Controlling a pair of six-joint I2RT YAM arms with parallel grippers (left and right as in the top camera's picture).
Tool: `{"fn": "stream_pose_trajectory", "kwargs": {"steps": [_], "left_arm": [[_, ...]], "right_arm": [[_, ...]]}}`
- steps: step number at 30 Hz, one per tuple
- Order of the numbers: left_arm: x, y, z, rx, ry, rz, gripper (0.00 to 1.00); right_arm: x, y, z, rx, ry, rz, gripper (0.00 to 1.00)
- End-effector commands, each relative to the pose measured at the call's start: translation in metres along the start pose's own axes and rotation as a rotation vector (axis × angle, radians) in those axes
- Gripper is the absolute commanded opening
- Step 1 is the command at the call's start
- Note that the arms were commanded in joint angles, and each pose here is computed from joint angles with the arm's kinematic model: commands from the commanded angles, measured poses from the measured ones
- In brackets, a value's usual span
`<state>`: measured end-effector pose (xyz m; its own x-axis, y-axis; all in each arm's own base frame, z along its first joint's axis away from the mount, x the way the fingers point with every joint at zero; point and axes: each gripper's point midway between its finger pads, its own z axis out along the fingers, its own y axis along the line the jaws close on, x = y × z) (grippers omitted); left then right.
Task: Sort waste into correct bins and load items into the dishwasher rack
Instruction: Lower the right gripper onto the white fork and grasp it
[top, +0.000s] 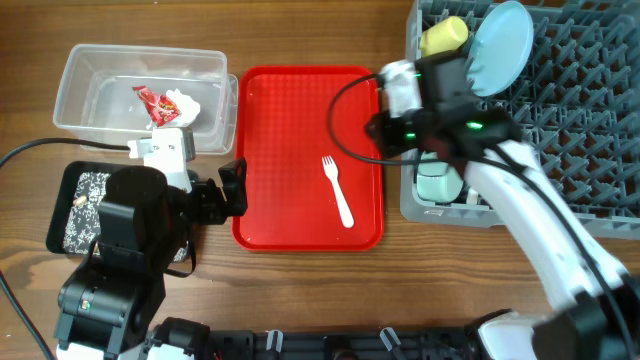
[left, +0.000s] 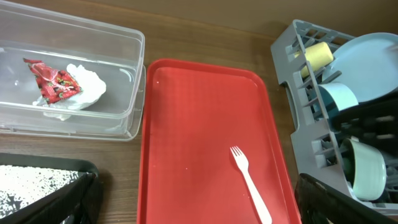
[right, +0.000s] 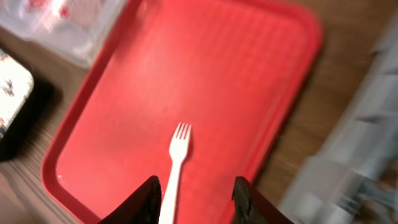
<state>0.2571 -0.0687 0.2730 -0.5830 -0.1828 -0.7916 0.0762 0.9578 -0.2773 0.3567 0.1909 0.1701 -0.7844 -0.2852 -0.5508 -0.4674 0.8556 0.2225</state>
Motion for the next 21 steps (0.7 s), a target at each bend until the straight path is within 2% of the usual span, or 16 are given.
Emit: {"fn": "stream_pose_trajectory", "kwargs": {"steps": [1,9,14,21], "left_arm": [[-0.002,0.002,-0.001,-0.011,-0.012,-0.007,1.00],[-0.002,0.003,-0.001,-0.011,-0.012,-0.007,1.00],[-0.002,0.002,-0.001,-0.011,-0.012,-0.007,1.00],[-0.002,0.002,-0.001,-0.011,-0.012,-0.007,1.00]], "right_arm": [[0.021,0.018,0.050,-0.013,0.107,-0.024,0.39],[0.068,0.015,0.114,0.087,0.283,-0.060,0.39],[0.087,0.016,0.131,0.088,0.350,-0.064,0.39],[0.095,0.019,0.136,0.084,0.375,-0.082,0.40]]}}
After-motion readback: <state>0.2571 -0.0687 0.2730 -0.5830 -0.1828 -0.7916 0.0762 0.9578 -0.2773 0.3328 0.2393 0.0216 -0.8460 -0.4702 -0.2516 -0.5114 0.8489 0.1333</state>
